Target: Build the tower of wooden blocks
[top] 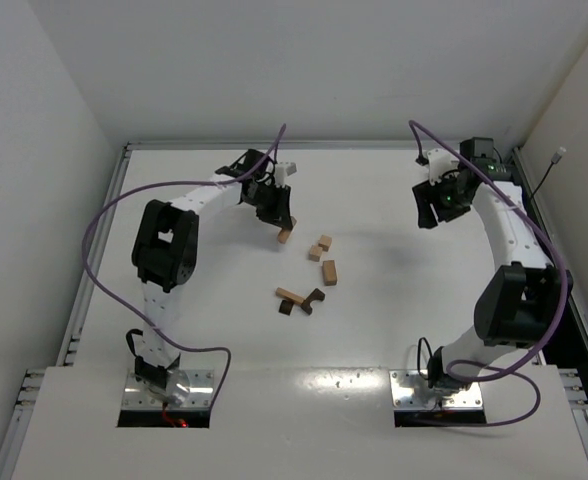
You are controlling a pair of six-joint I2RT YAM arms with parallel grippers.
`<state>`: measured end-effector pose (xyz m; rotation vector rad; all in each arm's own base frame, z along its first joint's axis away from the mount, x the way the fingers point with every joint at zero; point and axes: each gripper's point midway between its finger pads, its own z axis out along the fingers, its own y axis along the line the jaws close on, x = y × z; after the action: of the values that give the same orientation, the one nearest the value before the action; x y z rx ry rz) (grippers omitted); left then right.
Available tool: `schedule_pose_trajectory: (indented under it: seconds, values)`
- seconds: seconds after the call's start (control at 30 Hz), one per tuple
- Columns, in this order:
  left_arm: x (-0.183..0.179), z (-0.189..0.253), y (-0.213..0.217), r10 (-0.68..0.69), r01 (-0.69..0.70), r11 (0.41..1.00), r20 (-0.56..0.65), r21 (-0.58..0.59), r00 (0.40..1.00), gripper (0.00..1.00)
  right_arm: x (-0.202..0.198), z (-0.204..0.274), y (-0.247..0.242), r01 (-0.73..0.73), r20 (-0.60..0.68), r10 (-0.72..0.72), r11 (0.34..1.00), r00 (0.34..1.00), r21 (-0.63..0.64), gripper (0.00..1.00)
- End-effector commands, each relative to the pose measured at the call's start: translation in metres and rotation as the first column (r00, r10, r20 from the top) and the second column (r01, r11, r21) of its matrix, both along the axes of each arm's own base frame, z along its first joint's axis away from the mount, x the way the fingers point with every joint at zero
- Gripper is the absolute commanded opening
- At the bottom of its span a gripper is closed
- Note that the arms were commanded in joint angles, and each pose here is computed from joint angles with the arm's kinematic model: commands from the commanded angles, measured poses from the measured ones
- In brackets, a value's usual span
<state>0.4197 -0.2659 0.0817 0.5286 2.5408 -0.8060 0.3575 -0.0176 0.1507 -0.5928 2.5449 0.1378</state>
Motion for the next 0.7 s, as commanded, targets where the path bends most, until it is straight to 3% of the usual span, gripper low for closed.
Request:
schedule_pose_trajectory:
  seconds: [0.0, 0.27, 0.43, 0.5, 0.67]
  values:
    - [-0.008, 0.017, -0.023, -0.076, 0.071, 0.987, -0.033, -0.145, 0.997, 0.00, 0.013, 0.015, 0.004, -0.007, 0.046, 0.006, 1.000, 0.999, 0.021, 0.55]
    - [-0.003, -0.005, -0.041, -0.064, 0.039, 0.967, -0.093, -0.251, 0.994, 0.00, 0.013, 0.008, 0.001, 0.002, 0.025, -0.002, 1.000, 1.000, 0.007, 0.55]
    - [0.002, -0.017, -0.041, 0.051, -0.090, 0.947, -0.134, -0.309, 0.990, 0.00, 0.009, 0.004, -0.001, -0.001, 0.008, 0.001, 1.000, 1.000, -0.005, 0.55]
    - [0.014, -0.019, -0.039, 0.111, -0.139, 0.946, -0.109, -0.293, 0.988, 0.00, 0.009, 0.007, -0.001, -0.009, 0.019, 0.009, 1.000, 1.000, -0.010, 0.55]
    - [0.023, -0.038, -0.053, 0.066, -0.072, 0.983, -0.037, -0.168, 0.997, 0.00, 0.002, 0.003, -0.004, 0.000, -0.001, 0.000, 1.000, 1.000, -0.008, 0.55]
